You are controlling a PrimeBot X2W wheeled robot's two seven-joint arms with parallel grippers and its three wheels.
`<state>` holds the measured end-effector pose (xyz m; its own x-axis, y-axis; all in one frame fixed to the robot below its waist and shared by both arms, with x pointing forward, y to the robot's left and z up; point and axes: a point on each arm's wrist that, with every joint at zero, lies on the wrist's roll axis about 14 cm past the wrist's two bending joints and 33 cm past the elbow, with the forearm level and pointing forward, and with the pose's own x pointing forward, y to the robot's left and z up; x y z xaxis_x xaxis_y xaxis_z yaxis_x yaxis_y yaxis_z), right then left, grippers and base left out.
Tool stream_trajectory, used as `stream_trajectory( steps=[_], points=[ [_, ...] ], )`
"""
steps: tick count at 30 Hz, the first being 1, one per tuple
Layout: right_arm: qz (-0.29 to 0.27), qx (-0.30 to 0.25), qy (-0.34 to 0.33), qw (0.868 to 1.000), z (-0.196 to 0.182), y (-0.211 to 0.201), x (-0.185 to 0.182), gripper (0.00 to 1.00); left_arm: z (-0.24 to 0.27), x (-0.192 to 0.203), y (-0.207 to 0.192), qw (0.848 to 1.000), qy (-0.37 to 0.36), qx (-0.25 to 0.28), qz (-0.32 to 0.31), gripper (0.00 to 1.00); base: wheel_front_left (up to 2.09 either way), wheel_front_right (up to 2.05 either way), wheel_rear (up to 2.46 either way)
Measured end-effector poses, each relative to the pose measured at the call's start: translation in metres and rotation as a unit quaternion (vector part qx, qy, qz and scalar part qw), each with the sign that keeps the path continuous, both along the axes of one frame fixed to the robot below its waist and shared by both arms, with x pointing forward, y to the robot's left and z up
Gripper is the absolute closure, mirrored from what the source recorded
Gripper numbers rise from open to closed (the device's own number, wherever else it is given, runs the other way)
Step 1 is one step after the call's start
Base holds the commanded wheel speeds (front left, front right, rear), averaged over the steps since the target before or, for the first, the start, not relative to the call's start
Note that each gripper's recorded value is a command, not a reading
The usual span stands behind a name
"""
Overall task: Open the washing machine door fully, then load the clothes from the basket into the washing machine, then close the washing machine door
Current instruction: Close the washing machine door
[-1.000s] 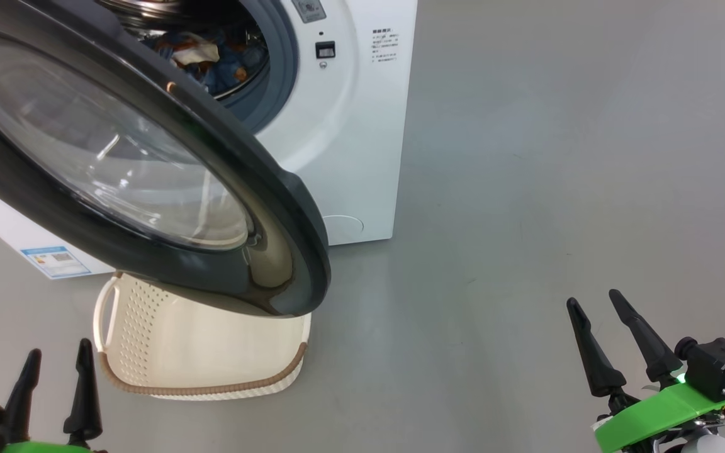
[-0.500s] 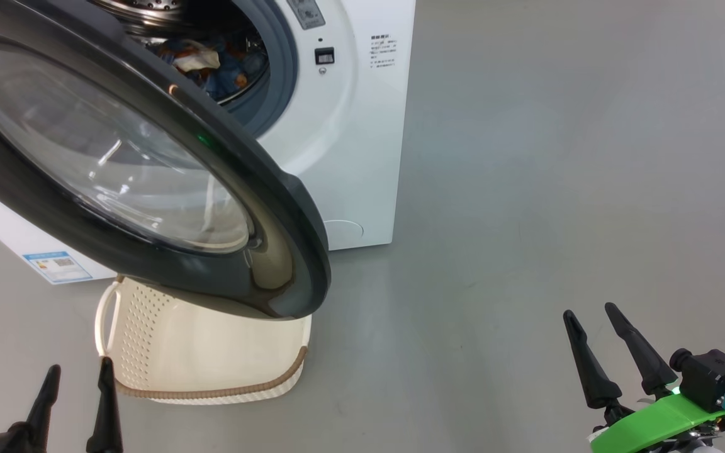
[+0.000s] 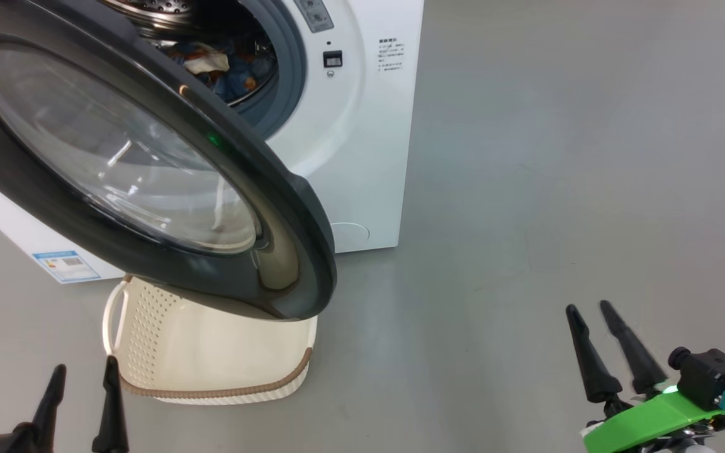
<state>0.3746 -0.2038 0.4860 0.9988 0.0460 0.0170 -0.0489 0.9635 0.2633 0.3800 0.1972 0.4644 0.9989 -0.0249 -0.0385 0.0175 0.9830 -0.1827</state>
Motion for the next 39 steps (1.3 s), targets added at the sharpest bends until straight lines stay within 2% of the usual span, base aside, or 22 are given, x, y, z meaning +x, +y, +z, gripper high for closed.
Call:
stream_trajectory(
  steps=[6,11,14,17,22,24,26,30,33,39],
  points=[
    [0.026,0.021,-0.028,0.999,0.017,0.025,0.013,1.0,0.0,-0.004,0.004,1.0,0.0,-0.008,0.014,0.0,0.0,0.0,0.0],
    [0.067,0.024,-0.119,0.99,0.077,0.051,0.038,1.0,0.002,-0.008,0.012,1.0,-0.003,-0.008,0.027,0.0,0.0,0.0,0.0],
    [0.099,0.027,-0.181,0.978,0.119,0.071,0.044,1.0,0.006,-0.011,0.015,0.999,-0.009,-0.009,0.034,0.0,0.0,0.0,0.0],
    [0.137,0.033,-0.241,0.96,0.159,0.095,0.041,1.0,0.009,-0.013,0.017,0.999,-0.014,-0.011,0.04,0.0,0.0,0.0,0.0],
    [0.204,0.047,-0.302,0.93,0.199,0.137,0.026,1.0,0.012,-0.017,0.023,0.998,-0.019,-0.013,0.053,0.0,0.0,0.0,0.0],
    [0.219,0.05,-0.305,0.926,0.201,0.146,0.023,1.0,0.013,-0.018,0.024,0.998,-0.019,-0.014,0.056,0.0,0.0,0.0,0.0],
    [0.256,0.056,-0.302,0.916,0.2,0.169,0.015,1.0,0.013,-0.02,0.027,0.998,-0.02,-0.014,0.061,0.0,0.0,0.0,0.0],
    [0.334,0.061,-0.254,0.906,0.169,0.218,-0.001,1.0,0.013,-0.023,0.031,0.997,-0.019,-0.015,0.069,0.0,0.0,0.0,0.0],
    [0.368,0.074,-0.201,0.905,0.139,0.241,-0.006,1.0,0.011,-0.025,0.032,0.997,-0.016,-0.015,0.072,0.0,0.0,0.0,0.0],
    [0.39,0.069,-0.112,0.911,0.081,0.259,-0.001,1.0,0.004,-0.026,0.036,0.996,-0.005,-0.02,0.081,0.0,0.0,0.0,0.0]
  ],
)
